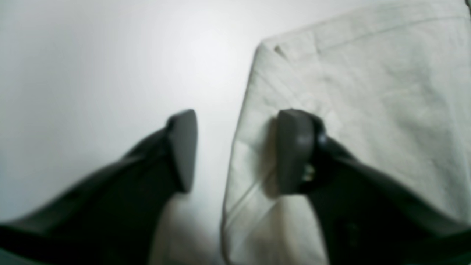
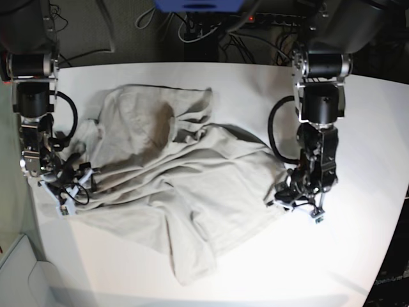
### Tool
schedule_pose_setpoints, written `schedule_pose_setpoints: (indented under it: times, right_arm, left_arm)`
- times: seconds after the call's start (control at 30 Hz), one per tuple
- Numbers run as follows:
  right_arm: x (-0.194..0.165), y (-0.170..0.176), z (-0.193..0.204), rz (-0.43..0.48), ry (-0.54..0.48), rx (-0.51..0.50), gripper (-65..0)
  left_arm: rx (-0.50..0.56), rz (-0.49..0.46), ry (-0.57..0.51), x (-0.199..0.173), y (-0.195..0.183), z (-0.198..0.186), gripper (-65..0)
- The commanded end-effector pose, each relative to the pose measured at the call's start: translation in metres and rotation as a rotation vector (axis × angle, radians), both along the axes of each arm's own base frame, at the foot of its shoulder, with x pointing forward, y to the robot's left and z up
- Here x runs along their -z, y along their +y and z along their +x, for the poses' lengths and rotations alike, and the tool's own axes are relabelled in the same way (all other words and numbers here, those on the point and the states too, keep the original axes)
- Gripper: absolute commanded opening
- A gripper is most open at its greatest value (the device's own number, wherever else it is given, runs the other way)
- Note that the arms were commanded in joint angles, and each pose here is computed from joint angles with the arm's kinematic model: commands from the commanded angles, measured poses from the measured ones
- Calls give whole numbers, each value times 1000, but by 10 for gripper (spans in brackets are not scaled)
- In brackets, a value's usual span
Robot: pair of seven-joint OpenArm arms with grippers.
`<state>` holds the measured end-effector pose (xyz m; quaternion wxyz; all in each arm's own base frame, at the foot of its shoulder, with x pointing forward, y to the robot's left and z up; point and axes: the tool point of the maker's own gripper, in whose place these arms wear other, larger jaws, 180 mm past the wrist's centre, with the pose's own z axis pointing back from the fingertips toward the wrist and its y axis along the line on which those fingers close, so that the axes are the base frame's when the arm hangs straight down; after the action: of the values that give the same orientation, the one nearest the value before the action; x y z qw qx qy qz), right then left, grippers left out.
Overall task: Layout the t-shirt on the table in an organized manner, then fold the t-shirt properly
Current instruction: 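Grasp the shirt edge with the left gripper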
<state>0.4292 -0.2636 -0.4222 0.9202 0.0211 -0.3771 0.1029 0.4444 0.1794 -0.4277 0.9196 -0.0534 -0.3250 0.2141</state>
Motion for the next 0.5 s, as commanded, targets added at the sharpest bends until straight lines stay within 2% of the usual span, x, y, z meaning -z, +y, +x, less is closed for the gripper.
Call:
schedule_pose_setpoints:
  times: [0.0,0.03,0.07,0.17,0.3,0.47]
  right_arm:
    - [-7,-9,4,-27,-1,10,-310]
    - [-7,-9,4,-27,-1,10,-310]
    - [-7,-9,4,-27,-1,10,-310]
    - [-6,-9,4,-26,-1,9,-310]
    - [-5,-3,5,-18,-2,4,-310]
    - [-4,0,5,-14,-2,0,-310]
  left_arm:
    - [6,-32,31,1,-7,-2,-521]
    - [6,-32,32,2,-7,-2,-601]
    - [6,-32,32,2,-7,-2,-650]
    - [6,-32,32,2,-7,-2,-633]
    - [2,-36,31,0,-7,-4,-647]
    - [0,-24,3,-17,8,-11,-647]
